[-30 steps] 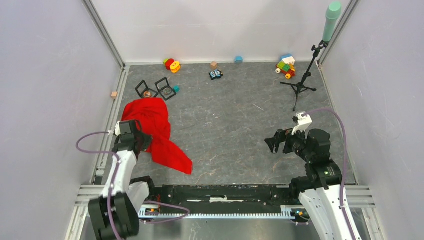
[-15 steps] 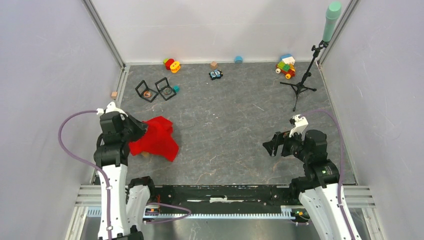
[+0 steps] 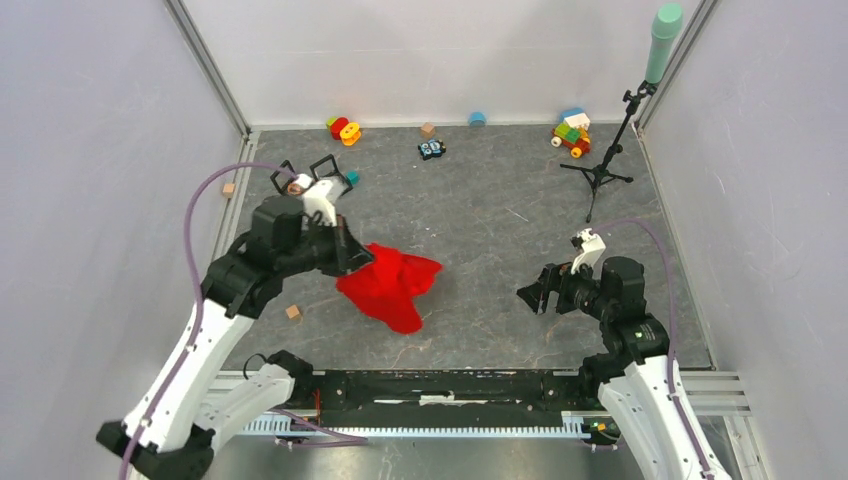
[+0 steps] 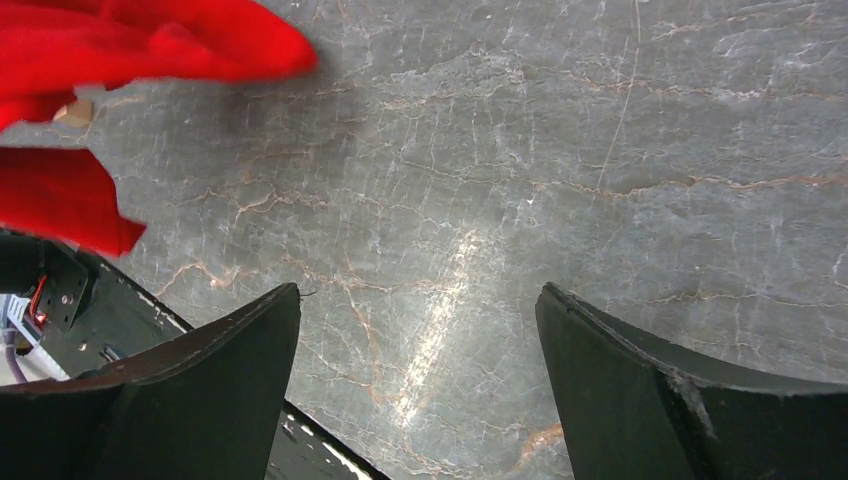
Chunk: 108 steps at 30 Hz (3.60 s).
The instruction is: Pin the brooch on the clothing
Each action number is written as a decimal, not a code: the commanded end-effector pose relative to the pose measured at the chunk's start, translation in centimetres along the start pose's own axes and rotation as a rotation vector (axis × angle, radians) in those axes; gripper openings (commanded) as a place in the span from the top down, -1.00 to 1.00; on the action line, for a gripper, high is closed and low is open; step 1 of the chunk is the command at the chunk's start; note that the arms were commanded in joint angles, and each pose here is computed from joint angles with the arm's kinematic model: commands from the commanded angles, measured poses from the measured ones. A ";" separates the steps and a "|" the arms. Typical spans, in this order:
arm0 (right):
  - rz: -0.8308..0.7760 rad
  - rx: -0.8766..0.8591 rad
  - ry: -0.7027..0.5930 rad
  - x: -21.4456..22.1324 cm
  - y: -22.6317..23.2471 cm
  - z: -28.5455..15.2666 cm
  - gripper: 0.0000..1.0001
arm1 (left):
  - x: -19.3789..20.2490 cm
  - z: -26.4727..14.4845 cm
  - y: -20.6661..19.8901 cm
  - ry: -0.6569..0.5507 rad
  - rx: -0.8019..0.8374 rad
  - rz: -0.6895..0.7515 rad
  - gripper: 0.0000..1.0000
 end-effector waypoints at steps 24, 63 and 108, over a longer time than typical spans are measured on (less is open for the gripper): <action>0.110 -0.048 0.137 5.1 -1.1 2.5 -0.88 | 8.2 9.7 0.2 0.121 0.040 -0.126 -1.00; 0.232 -0.175 0.122 6.3 0.9 6.1 1.00 | 20.8 10.4 0.6 0.365 0.225 -0.369 0.70; -0.328 0.454 -0.838 -27.2 7.0 -19.2 0.89 | -12.1 -9.8 -5.3 -0.430 -0.177 0.167 0.96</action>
Point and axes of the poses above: each gripper's point midway between its finger pads, its own z axis out along the fingers, its own y axis along the line the jaws close on, x = y × z, the point moved 5 cm from there along -z, back along the fingers, and after that the axes turned 3 degrees about -z, right-handed, at the moved point
